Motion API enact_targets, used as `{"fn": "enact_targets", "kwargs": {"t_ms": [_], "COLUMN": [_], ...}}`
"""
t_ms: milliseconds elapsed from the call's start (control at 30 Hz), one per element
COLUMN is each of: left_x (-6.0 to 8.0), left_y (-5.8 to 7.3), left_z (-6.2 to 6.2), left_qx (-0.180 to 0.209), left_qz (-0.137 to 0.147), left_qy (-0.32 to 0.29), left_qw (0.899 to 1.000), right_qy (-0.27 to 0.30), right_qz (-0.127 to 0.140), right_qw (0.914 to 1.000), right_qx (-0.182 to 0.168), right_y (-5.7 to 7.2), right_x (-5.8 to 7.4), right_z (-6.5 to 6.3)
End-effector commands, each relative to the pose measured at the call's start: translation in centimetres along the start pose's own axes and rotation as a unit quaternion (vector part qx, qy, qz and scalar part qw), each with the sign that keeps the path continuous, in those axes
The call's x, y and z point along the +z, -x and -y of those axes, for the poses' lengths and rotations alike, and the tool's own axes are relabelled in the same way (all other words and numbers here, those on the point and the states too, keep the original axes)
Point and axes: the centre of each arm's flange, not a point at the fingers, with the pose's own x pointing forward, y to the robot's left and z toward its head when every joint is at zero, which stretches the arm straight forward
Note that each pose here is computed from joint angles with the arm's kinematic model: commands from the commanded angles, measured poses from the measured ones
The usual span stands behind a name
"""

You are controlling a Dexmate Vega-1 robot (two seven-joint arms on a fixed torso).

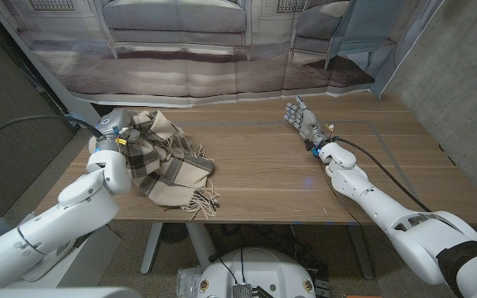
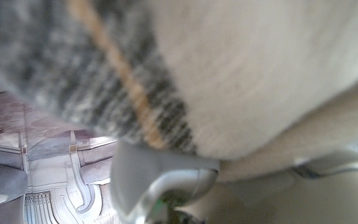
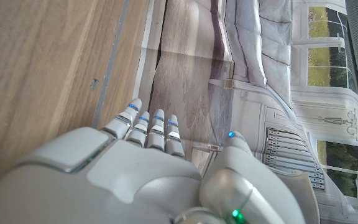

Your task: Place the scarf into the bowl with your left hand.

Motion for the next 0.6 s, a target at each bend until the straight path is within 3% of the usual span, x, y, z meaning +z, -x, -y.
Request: {"fn": "enact_targets", "kwargs": {"t_ms": [33, 367, 600], "left_x": [-1.2, -2.0, -3.3], "left_y": [-0.6, -0.6, -1.2], "left_z": [0.6, 1.2, 2.6], "left_qx": [-0.013, -0.018, -0.027], "left_qz": [-0.021, -0.032, -0.025], "left_qy": [-0.019, -0.039, -0.032], "left_qw": [1.0, 0.999, 0.999], "right_qy": [-0.001, 0.0, 0.001], "right_qz": [0.001, -0.002, -0.003], "right_qw": [1.0, 1.0, 1.0], "right_qx": [-0.003, 0.003, 0.003], "right_y": [0.0, -0.4, -0.6], "right_x": [0.1, 0.1, 0.2], "right_z": [0.2, 0.0, -0.2]}}
